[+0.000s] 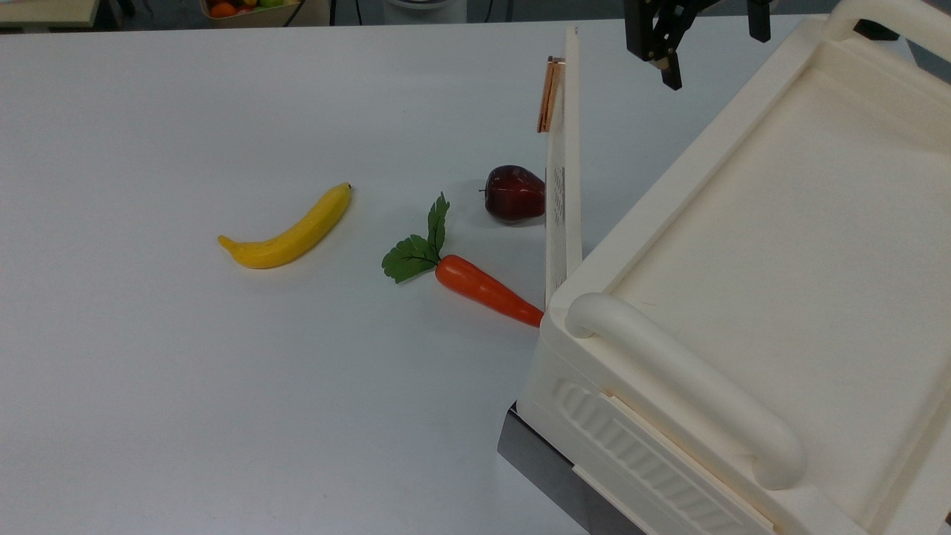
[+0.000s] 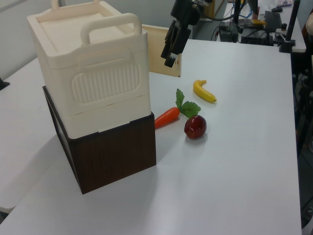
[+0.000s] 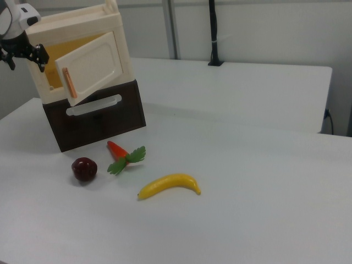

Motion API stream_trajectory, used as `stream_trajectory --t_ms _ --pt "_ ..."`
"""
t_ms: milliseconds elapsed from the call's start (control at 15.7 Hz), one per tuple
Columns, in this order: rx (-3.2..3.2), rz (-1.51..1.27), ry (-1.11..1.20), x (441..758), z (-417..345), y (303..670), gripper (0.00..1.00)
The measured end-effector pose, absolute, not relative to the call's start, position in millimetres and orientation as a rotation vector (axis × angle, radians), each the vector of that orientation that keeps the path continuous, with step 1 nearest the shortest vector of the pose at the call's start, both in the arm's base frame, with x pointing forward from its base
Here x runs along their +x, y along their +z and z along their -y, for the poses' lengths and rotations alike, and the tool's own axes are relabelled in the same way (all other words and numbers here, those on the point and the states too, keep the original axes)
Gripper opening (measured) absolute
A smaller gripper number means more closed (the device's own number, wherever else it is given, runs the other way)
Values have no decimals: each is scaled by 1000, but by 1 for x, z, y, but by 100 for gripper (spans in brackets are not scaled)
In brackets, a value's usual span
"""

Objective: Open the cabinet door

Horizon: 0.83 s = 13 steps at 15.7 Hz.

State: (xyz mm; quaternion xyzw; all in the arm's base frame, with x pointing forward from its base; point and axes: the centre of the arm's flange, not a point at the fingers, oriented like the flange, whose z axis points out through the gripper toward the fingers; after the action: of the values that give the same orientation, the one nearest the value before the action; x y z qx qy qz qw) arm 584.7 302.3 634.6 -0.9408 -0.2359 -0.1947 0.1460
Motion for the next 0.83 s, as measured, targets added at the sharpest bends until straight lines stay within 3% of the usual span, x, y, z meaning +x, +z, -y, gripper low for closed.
stream_trajectory --t_ms 319,830 --pt "-2738 619 -561 597 -280 630 100" --pt "-2849 382 -549 637 -175 608 100"
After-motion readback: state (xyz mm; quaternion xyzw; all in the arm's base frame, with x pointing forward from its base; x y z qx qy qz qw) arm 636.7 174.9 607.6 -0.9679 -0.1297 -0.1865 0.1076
